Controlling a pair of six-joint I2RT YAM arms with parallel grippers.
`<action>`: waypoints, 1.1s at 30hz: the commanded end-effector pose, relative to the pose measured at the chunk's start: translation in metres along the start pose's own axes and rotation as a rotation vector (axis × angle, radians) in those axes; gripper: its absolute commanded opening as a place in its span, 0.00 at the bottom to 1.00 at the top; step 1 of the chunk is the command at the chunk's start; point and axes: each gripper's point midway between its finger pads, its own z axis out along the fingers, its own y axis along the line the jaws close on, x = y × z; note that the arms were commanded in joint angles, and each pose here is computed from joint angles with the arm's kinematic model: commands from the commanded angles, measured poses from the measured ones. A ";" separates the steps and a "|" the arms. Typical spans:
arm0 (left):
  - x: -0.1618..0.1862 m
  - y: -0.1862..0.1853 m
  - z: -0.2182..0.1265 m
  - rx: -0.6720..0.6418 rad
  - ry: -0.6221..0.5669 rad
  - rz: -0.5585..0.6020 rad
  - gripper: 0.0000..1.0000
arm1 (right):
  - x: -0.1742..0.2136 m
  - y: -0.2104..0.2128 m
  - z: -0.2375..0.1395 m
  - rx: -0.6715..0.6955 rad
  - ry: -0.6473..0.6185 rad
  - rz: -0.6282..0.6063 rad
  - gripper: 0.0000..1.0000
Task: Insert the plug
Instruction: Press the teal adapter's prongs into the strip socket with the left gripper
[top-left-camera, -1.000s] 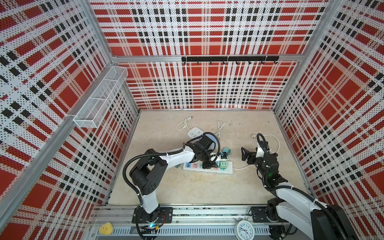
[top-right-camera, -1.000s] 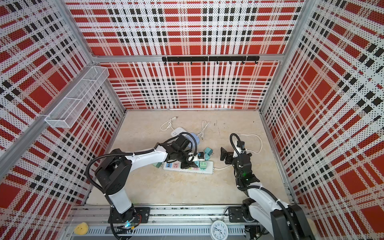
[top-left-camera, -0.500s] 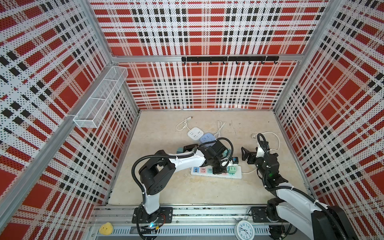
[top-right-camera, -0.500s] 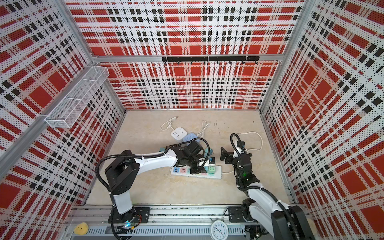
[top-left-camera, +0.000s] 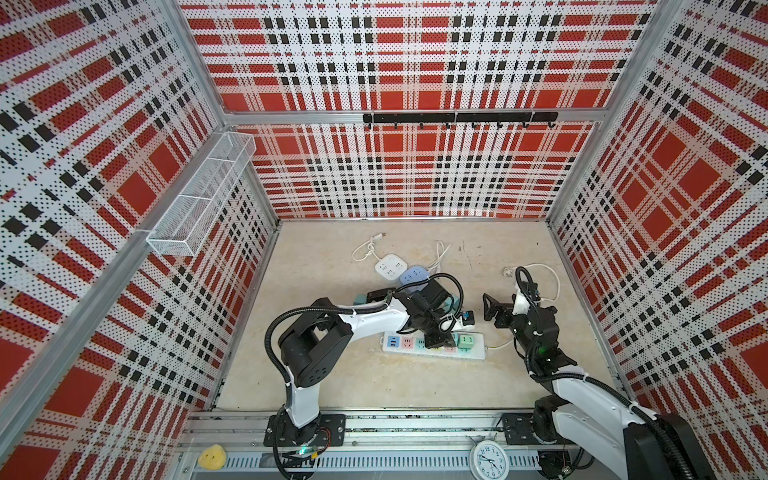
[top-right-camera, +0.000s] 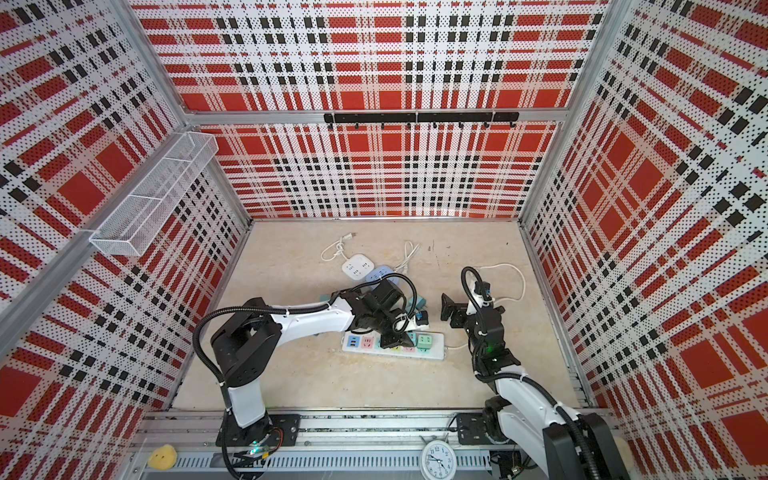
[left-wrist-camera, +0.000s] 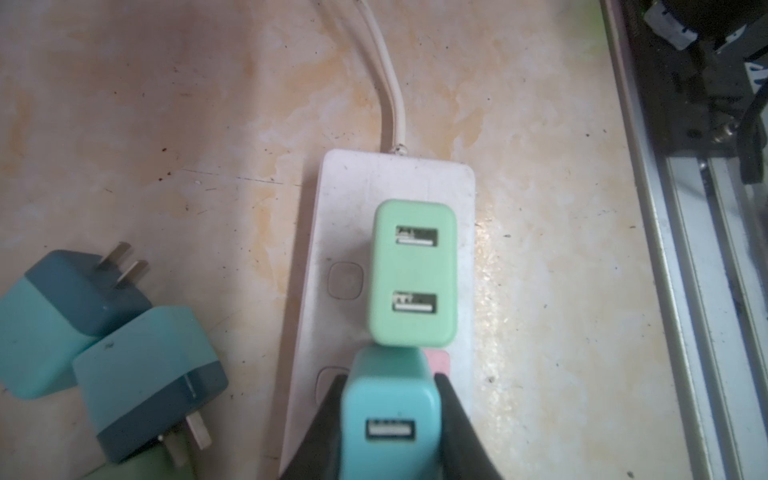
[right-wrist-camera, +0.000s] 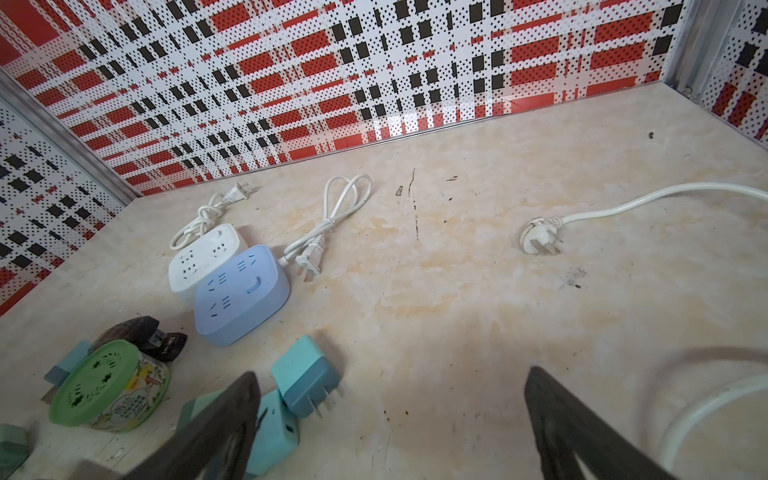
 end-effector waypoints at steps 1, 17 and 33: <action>0.062 -0.015 0.026 0.075 0.176 -0.051 0.00 | -0.012 0.001 0.003 0.003 -0.027 0.012 1.00; 0.047 -0.012 0.009 0.021 0.203 0.035 0.23 | -0.012 0.002 0.005 0.004 -0.019 0.011 1.00; -0.001 -0.007 -0.019 0.021 0.093 0.100 0.99 | -0.012 0.002 0.005 0.003 -0.017 0.010 1.00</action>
